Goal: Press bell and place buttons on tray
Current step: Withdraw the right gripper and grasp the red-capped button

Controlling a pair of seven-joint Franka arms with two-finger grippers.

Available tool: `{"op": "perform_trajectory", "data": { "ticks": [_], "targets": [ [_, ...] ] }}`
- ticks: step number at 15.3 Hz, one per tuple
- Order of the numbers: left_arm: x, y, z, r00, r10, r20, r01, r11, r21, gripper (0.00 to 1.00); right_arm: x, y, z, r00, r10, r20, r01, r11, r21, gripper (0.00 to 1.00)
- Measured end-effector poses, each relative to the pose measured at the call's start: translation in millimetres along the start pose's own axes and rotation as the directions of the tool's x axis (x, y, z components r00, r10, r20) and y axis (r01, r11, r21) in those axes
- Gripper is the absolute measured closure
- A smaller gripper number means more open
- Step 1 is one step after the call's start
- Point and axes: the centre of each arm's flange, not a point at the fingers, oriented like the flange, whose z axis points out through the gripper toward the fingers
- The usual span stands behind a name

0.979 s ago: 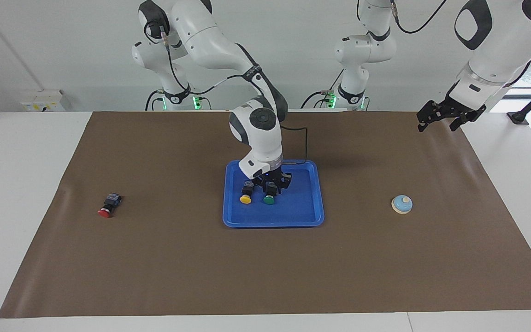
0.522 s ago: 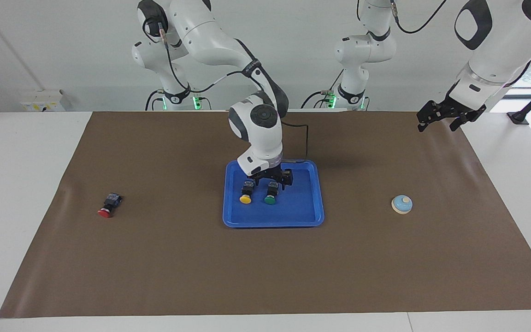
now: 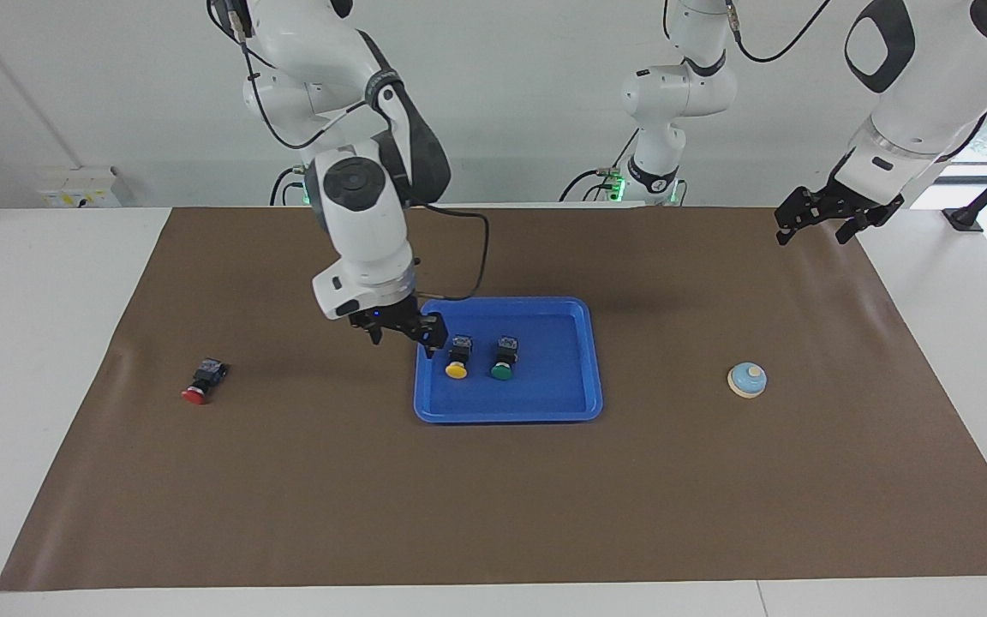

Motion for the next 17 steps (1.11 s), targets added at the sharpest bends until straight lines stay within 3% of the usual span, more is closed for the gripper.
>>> {"op": "perform_trajectory", "data": {
  "ticks": [4,7,17],
  "targets": [
    [0.0,0.0,0.0,1.000,0.000,0.000,0.000,1.000,0.000,0.00,53.0,110.4,7.1,1.000,-0.014,0.027,0.015,0.999,-0.033,0.00],
    [0.0,0.0,0.0,1.000,0.000,0.000,0.000,1.000,0.000,0.00,72.9,192.3,25.2,0.998,-0.023,0.055,0.025,0.998,-0.054,0.00],
    [0.0,0.0,0.0,1.000,0.000,0.000,0.000,1.000,0.000,0.00,52.6,309.8,108.1,0.998,-0.021,-0.058,0.016,0.997,-0.081,0.00]
  ]
}}
